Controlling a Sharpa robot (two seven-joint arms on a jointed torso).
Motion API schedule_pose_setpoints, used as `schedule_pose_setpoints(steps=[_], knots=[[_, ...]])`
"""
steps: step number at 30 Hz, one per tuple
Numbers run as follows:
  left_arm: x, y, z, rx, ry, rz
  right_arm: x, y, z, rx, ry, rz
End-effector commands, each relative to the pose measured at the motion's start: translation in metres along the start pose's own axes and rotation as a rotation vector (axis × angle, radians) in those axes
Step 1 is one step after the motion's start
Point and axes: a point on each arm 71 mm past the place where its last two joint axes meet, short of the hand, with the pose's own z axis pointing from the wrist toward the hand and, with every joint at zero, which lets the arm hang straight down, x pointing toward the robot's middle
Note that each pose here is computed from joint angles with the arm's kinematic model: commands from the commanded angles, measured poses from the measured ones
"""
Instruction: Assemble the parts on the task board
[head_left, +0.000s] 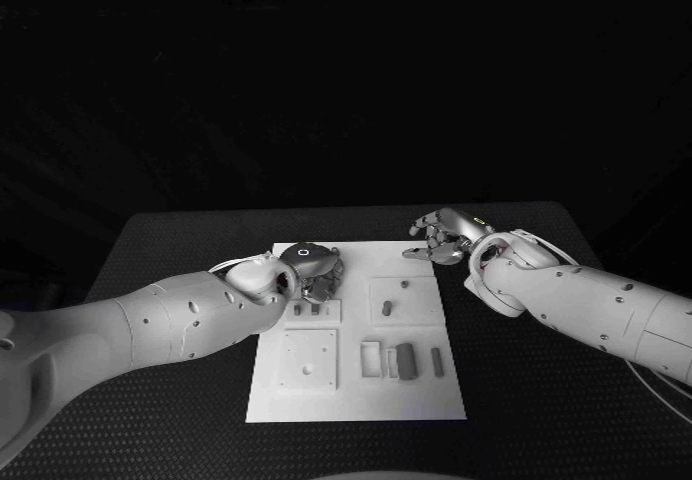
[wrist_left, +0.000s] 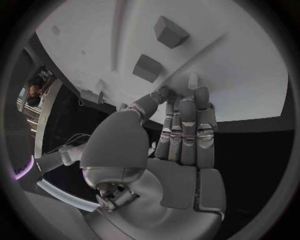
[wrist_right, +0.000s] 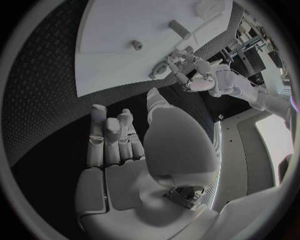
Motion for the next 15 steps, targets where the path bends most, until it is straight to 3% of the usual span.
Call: schedule_pose_setpoints(steps=[1, 15], knots=[[0.0028, -0.0032, 0.0010, 0.005, 0.015, 0.001, 0.0010, 0.0010, 0.0001, -0.008, 0.011, -0.002], [0.0026, -0.0038, 0.0007, 0.004, -0.006, 0.013, 0.0014, 0.0017, 0.0003, -0.009, 0.011, -0.002]])
